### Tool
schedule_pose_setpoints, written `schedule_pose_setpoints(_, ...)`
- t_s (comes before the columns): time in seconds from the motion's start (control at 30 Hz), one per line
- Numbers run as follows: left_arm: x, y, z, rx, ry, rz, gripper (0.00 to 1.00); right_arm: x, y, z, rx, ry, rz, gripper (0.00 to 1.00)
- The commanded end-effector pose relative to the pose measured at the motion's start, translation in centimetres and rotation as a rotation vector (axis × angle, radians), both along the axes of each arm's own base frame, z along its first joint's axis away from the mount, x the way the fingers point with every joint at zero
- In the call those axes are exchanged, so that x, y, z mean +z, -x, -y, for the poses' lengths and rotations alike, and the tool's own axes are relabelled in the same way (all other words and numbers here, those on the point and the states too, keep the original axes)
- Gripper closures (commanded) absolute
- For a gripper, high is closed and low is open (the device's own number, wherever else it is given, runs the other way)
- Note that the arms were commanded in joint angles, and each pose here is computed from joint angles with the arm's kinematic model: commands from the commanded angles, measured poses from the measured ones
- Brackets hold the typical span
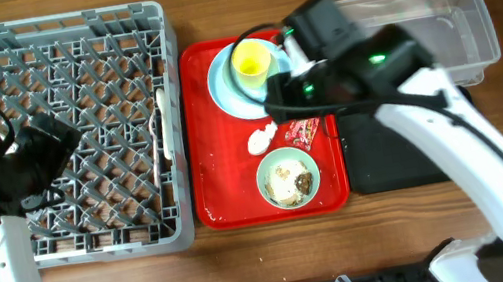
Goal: Sort waste into correct bins and load items into the dishwasher rack
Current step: 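Grasp the white tissue with the right gripper and drop it in the clear bin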
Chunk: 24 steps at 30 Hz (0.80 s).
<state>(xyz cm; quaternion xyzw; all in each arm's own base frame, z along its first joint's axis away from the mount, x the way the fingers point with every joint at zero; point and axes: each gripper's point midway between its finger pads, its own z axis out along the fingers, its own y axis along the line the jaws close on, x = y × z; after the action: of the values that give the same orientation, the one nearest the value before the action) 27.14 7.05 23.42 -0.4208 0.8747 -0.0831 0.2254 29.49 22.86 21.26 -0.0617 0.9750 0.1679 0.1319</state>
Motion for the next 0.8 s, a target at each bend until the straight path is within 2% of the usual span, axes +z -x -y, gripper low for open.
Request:
schedule_pose_setpoints(0.0, 0.4, 0.0, -0.1, -0.003, -0.004, 0.014, 0.00, -7.0, -0.3, -2.5, 0.007, 0.175, -0.080, 0.41)
schedule_pose_setpoints(0.1, 0.4, 0.0, -0.1, -0.003, -0.004, 0.014, 0.00, -13.8, 0.0, -4.1, 0.043, 0.272, -0.191, 0.41)
schedule_pose_setpoints(0.17, 0.4, 0.0, -0.1, -0.003, -0.004, 0.014, 0.00, -16.5, -0.3, -4.5, 0.046, 0.296, -0.218, 0.41)
schedule_pose_setpoints(0.27, 0.4, 0.0, -0.1, -0.003, -0.004, 0.014, 0.00, -18.1, -1.1, -5.2, 0.052, 0.289, -0.207, 0.43)
schedule_pose_setpoints(0.3, 0.4, 0.0, -0.1, -0.003, -0.004, 0.014, 0.00, -18.6, -1.1, -5.2, 0.053, 0.294, -0.214, 0.51)
schedule_pose_setpoints(0.37, 0.4, 0.0, -0.1, -0.003, -0.004, 0.014, 0.00, -19.2, -0.9, -5.1, 0.055, 0.306, -0.227, 0.57)
schedule_pose_setpoints(0.47, 0.4, 0.0, -0.1, -0.003, -0.004, 0.014, 0.00, -19.6, -0.8, -5.0, 0.054, 0.313, -0.236, 0.57)
schedule_pose_setpoints(0.57, 0.4, 0.0, -0.1, -0.004, -0.004, 0.014, 0.00, -20.0, -0.8, -4.9, 0.054, 0.319, -0.243, 0.63)
schedule_pose_setpoints(0.6, 0.4, 0.0, -0.1, -0.003, -0.004, 0.014, 0.00, -20.0, -0.8, -4.9, 0.054, 0.319, -0.244, 0.69)
schedule_pose_setpoints(0.63, 0.4, 0.0, -0.1, -0.004, -0.004, 0.013, 0.00, -20.0, -0.7, -4.9, 0.055, 0.320, -0.246, 0.81)
schedule_pose_setpoints(0.67, 0.4, 0.0, -0.1, -0.003, -0.004, 0.013, 0.00, -20.0, -0.5, -4.9, 0.057, 0.318, -0.256, 0.88)
schedule_pose_setpoints(0.77, 0.4, 0.0, -0.1, -0.003, -0.004, 0.014, 0.00, -19.0, -0.3, -4.8, 0.058, 0.318, -0.271, 0.96)
